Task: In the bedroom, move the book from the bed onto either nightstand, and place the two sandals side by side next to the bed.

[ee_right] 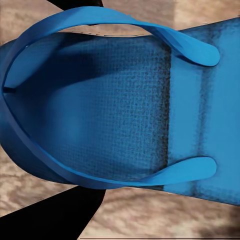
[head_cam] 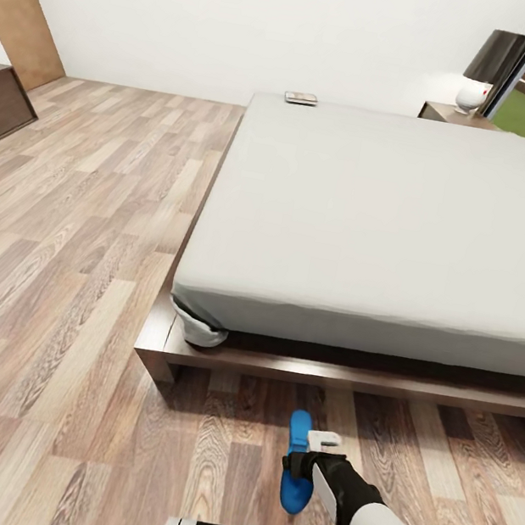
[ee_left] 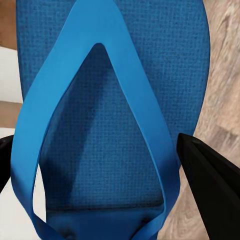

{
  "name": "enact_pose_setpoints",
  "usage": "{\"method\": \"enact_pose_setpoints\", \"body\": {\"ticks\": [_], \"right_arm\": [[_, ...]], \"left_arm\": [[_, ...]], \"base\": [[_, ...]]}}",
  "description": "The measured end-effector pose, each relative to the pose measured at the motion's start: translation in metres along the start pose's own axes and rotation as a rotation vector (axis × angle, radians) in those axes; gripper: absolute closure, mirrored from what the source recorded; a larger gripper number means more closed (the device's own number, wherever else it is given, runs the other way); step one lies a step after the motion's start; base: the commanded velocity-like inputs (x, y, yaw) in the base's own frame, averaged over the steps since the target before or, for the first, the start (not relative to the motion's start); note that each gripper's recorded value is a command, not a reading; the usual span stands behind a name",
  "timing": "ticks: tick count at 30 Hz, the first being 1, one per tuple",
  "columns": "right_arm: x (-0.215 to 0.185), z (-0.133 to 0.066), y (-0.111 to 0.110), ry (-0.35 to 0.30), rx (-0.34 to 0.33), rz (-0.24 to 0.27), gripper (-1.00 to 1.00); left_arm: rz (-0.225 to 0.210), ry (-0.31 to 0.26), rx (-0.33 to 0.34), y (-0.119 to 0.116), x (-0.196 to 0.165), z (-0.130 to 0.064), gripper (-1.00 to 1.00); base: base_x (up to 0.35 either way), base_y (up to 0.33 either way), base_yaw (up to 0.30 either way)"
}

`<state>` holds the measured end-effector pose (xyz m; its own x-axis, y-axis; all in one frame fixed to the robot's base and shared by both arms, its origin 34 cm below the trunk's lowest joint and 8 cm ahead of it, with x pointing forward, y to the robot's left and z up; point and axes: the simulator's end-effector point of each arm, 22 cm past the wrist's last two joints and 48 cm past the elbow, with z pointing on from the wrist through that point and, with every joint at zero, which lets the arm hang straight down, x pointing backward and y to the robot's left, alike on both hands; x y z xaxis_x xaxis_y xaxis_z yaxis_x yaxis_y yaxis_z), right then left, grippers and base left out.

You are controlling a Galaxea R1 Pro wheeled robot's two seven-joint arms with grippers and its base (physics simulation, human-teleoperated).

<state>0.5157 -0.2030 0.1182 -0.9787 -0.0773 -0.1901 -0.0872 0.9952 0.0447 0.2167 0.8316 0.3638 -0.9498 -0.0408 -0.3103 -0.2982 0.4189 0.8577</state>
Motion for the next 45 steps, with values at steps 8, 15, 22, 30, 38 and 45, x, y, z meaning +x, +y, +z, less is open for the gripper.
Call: {"method": "enact_pose_setpoints", "body": {"ticks": [8, 15, 22, 30, 38, 45], "right_arm": [[0.001, 0.0, -0.007, 0.001, 0.006, 0.002, 1.0], [0.001, 0.0, -0.007, 0.0, 0.002, 0.001, 1.0], [0.003, 0.0, -0.019, 0.002, 0.019, 0.0, 1.0], [0.006, 0.0, -0.028, 0.008, 0.029, 0.001, 1.0], [0.005, 0.0, -0.025, 0.009, 0.028, -0.019, 1.0], [0.008, 0.0, -0.028, 0.015, 0.032, -0.023, 1.0]], "left_arm": [[0.01, -0.014, -0.025, 0.018, -0.011, 0.007, 1.0], [0.009, -0.02, -0.034, 0.021, -0.012, 0.007, 1.0], [0.009, -0.016, -0.035, 0.021, -0.009, 0.006, 1.0], [0.009, -0.014, -0.036, 0.021, -0.009, 0.006, 1.0], [0.008, -0.014, -0.037, 0.021, -0.009, 0.006, 1.0], [0.007, -0.013, -0.038, 0.021, -0.008, 0.006, 1.0]], "base": [[0.002, 0.003, 0.0], [0.038, 0.058, 0.0], [0.024, 0.111, 0.0], [0.005, 0.022, 0.0], [0.0, 0.005, 0.0], [0.0, 0.095, 0.0]]}}
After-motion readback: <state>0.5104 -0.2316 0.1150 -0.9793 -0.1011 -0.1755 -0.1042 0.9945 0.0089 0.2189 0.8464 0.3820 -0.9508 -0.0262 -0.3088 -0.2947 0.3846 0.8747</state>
